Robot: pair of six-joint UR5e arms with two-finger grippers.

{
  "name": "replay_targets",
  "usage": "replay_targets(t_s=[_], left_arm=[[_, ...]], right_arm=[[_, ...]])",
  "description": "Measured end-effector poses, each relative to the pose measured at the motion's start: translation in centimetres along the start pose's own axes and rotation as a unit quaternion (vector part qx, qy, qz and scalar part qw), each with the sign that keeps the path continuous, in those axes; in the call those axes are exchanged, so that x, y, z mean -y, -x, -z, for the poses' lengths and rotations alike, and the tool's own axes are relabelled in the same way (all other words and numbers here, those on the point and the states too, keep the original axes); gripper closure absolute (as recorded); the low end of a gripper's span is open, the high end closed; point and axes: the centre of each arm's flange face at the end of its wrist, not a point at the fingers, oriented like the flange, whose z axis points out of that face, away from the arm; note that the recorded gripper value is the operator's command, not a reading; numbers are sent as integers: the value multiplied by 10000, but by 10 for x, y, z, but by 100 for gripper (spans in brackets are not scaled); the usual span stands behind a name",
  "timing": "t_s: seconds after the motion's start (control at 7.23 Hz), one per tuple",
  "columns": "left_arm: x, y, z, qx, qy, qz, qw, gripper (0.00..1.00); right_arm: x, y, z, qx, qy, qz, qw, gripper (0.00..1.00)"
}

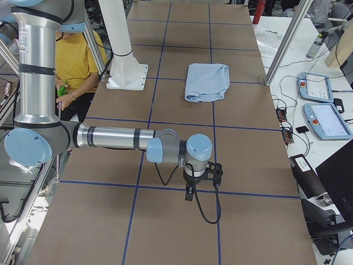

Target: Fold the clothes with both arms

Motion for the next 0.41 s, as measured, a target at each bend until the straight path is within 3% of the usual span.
replay_targets(t_s=[0.41], left_arm=[[1,-1,1,-4,-10,-10,10000,0]], right_arm=[[0,0,0,-1,4,-4,10000,0]])
